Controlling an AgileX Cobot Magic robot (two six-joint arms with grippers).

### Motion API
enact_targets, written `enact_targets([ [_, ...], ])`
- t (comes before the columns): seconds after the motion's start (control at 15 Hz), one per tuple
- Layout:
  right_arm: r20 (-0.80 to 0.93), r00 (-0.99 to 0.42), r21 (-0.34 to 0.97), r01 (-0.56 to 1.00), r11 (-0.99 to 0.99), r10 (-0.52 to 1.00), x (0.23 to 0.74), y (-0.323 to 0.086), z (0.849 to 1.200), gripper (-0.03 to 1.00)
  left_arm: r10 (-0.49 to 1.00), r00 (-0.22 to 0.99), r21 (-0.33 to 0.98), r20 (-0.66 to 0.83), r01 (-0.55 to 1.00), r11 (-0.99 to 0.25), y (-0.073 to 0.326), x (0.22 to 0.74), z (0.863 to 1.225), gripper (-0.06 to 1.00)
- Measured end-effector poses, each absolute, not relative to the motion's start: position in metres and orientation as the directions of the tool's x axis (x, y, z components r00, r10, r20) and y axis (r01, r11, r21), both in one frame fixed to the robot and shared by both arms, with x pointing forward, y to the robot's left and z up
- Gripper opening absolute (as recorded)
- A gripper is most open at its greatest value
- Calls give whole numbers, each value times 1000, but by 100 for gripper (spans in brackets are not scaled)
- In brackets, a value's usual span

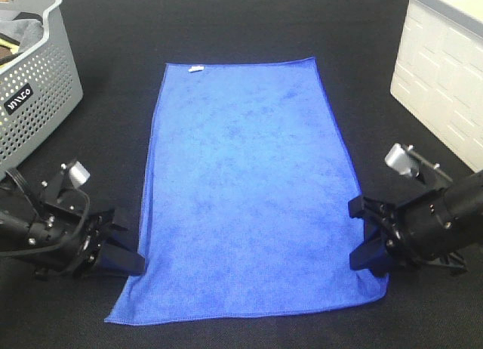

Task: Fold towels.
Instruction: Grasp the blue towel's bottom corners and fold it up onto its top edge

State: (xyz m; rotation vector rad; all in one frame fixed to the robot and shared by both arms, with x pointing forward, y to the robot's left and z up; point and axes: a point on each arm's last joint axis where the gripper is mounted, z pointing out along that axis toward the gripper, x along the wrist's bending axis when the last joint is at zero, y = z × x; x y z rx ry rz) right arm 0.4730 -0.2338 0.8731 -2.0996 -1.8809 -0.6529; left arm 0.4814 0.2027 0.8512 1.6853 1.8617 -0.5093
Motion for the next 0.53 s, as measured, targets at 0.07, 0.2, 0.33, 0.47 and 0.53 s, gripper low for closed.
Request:
enact_targets([
  [0.07, 484, 54, 115, 985, -125, 874, 471, -234, 880, 0, 782, -24, 106, -623, 988, 115, 204, 480, 858, 0],
  [0.2, 481, 49, 99, 989, -110, 875, 465, -234, 891, 0, 807, 22, 106, -590, 993, 51, 207, 474, 870, 0],
  [0.33, 478, 51, 79, 992, -101, 877, 457, -235, 895, 0, 827, 47, 103, -560, 995, 13, 210, 469, 880, 0],
  [0.47, 477, 64, 62, 992, -106, 876, 449, -235, 894, 0, 835, 69, 110, -546, 994, -10, 212, 466, 887, 0],
  [0.53, 476, 68, 49, 993, -103, 877, 441, -236, 893, 0, 842, 73, 112, -534, 994, -15, 214, 461, 892, 0],
])
